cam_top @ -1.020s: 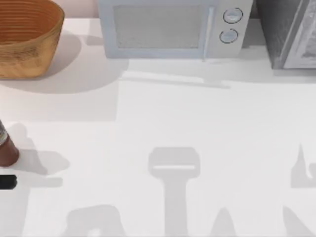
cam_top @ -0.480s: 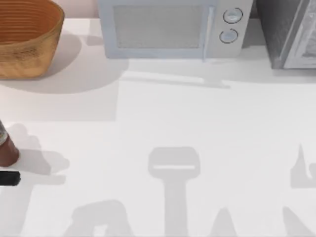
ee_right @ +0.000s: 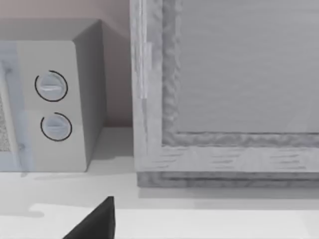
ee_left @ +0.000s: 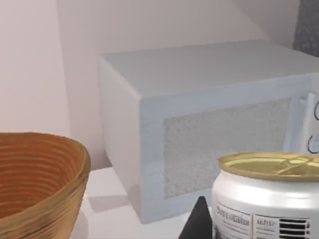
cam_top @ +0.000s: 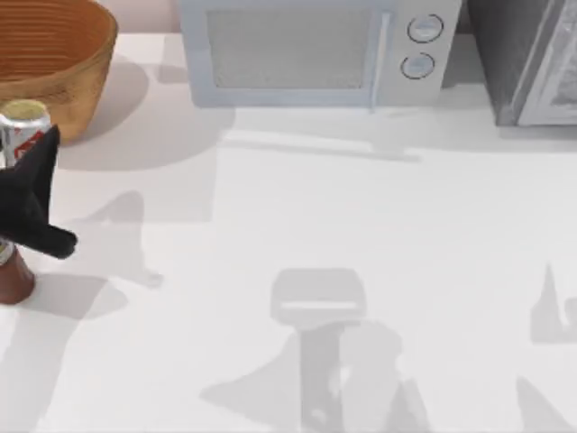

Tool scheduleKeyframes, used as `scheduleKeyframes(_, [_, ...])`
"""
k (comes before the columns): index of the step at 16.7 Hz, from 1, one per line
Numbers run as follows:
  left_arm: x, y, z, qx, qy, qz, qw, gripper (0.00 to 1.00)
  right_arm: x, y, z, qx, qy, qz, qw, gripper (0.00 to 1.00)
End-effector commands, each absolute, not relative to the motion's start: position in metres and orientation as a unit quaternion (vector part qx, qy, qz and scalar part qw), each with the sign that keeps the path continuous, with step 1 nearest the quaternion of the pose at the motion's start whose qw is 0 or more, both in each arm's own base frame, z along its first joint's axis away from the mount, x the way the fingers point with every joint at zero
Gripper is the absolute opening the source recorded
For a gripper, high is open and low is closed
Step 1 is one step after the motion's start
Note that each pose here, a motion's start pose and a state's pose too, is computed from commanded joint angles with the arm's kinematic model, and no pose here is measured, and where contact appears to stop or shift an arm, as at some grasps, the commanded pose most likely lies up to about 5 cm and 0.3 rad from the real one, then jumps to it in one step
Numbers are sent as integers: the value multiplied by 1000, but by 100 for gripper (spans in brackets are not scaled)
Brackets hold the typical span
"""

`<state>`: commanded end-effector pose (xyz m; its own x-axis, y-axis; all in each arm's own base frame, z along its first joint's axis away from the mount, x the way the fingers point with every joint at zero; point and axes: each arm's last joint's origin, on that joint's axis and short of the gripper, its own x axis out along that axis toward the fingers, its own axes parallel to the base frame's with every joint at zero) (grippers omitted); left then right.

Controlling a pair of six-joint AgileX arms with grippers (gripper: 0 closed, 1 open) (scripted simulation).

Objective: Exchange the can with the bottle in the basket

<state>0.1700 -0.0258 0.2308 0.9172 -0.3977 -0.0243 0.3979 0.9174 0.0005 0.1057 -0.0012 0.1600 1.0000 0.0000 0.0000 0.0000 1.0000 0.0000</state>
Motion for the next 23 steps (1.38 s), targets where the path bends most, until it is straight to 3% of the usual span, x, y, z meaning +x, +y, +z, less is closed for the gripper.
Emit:
scheduleKeyframes(4, [230,-52,250,6,-6,-328,945,0,106,-1,160,0,0,0,1000,100])
scheduleKeyframes(8, [297,-89,233,8,-18,-451,892,0,106,-1,160,0,0,0,1000,100])
scheduleKeyframes(15, [375,-151,128,7,-15,-622,783,0,106,-1,160,0,0,0,1000,100])
scheduleKeyframes(20, [387,-173,47,2,-5,-693,721,0,106,-1,160,0,0,0,1000,100])
scheduleKeyframes(23, [386,-177,22,0,-1,-712,703,0,106,-1,160,0,0,0,1000,100])
